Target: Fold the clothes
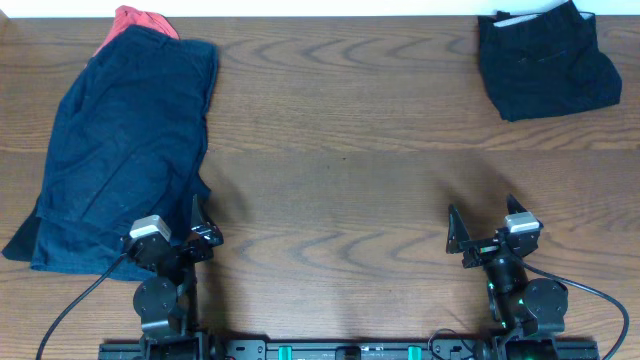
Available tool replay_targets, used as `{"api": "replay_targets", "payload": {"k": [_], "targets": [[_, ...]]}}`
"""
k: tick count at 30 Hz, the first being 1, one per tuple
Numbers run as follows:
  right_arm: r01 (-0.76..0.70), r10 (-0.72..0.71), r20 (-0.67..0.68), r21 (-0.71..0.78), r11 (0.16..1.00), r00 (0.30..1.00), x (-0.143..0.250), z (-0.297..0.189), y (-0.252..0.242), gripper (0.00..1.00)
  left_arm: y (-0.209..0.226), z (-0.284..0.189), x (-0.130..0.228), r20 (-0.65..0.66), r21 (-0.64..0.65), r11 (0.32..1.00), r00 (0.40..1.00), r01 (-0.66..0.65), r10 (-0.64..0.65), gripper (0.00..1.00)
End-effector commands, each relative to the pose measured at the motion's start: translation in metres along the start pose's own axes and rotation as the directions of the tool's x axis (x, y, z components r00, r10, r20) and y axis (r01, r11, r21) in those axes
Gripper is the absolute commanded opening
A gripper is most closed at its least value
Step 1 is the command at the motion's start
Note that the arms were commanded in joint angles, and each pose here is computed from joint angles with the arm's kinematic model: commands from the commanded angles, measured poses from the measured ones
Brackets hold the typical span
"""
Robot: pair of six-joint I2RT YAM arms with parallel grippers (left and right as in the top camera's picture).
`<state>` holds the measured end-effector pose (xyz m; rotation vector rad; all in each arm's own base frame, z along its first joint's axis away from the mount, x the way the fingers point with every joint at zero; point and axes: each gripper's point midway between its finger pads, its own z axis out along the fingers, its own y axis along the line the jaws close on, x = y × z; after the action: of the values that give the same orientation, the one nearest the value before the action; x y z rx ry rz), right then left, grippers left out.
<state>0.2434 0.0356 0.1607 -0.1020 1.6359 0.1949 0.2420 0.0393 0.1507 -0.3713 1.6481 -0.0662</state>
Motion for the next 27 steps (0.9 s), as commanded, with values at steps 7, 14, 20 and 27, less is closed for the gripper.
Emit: {"api": "replay_targets", "payload": {"k": [7, 14, 20, 27], "targets": [[0.014, -0.014, 0.006, -0.002, 1.000, 1.000, 0.000, 0.000, 0.001, 0.99, 0.008, 0.001, 0.018, -0.054, -0.028, 0.999, 0.998, -0.017, 0.016, 0.98], [0.014, -0.014, 0.008, 0.037, 0.999, 1.000, 0.000, 0.000, -0.006, 0.99, 0.008, 0.001, 0.018, -0.054, -0.028, 0.999, 0.998, -0.017, 0.016, 0.98], [0.014, -0.017, 0.040, 0.078, 0.997, 0.999, -0.008, -0.001, -0.013, 0.99, 0.008, 0.001, 0.018, -0.054, -0.028, 0.999, 0.998, -0.017, 0.016, 0.98], [0.015, -0.018, 0.044, 0.078, 0.997, 0.999, -0.009, -0.001, -0.013, 0.99, 0.007, 0.001, 0.017, -0.051, -0.029, 0.999, 0.998, 0.039, -0.040, 0.98]]}}
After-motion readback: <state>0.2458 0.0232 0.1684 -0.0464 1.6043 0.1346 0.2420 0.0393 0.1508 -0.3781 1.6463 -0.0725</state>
